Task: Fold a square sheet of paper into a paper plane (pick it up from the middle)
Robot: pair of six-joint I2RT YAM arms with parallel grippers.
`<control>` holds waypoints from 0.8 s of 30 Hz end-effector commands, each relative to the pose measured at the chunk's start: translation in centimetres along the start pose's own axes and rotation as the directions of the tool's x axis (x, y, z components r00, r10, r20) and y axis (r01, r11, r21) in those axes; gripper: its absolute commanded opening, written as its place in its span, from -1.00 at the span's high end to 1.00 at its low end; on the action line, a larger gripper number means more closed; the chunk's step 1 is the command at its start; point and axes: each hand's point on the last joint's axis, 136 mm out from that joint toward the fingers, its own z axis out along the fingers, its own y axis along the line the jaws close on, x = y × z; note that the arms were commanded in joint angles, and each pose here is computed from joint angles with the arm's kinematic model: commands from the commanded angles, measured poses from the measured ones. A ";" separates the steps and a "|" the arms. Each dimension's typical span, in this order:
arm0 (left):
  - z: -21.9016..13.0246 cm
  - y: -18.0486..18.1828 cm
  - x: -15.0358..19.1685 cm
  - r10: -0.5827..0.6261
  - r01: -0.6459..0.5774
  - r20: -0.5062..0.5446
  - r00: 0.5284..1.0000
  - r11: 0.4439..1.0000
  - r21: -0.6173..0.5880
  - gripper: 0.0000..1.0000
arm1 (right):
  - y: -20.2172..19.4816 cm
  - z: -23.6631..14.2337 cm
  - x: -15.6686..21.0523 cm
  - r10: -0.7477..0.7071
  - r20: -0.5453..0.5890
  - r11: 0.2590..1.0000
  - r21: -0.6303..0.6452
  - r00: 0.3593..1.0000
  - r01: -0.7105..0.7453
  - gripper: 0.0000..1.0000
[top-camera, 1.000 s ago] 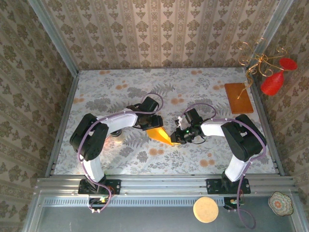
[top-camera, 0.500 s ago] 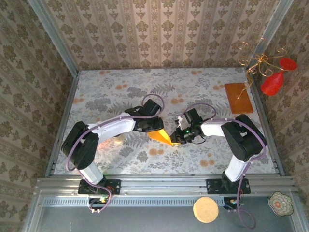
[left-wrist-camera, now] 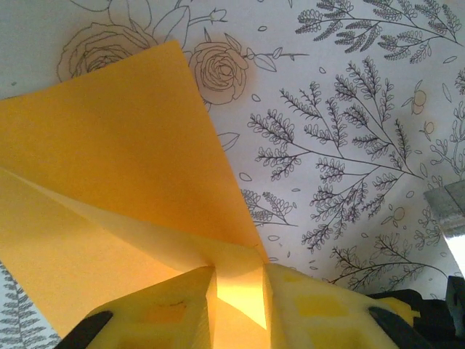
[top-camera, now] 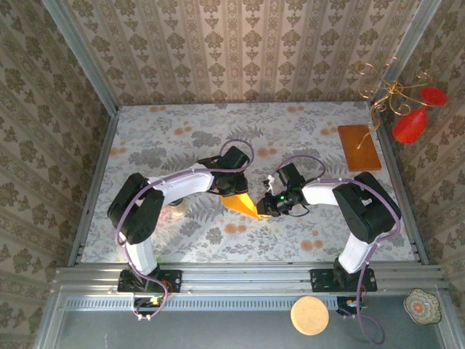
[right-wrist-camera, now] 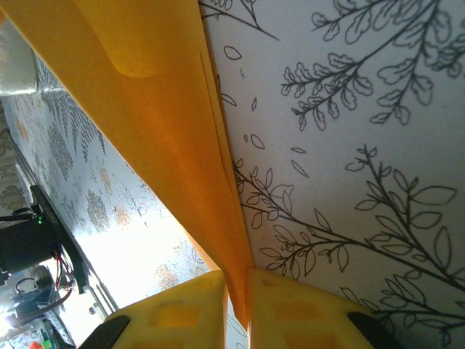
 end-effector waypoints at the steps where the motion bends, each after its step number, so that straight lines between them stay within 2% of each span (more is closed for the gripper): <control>1: 0.6 0.9 0.6 -0.006 0.004 -0.037 0.999 0.999 -0.055 0.51 | -3.9 0.6 1.5 0.053 -0.032 0.986 0.160 0.998 -0.047 0.64; 15: 2.3 3.5 1.4 -0.042 0.028 -0.093 0.995 0.989 -0.147 0.54 | -4.0 0.5 1.5 0.055 -0.034 0.984 0.171 0.998 -0.048 0.64; 24: 2.9 4.3 1.6 -0.053 0.035 -0.109 0.993 0.986 -0.162 0.55 | -4.0 0.4 1.4 0.055 -0.031 0.983 0.175 0.998 -0.049 0.63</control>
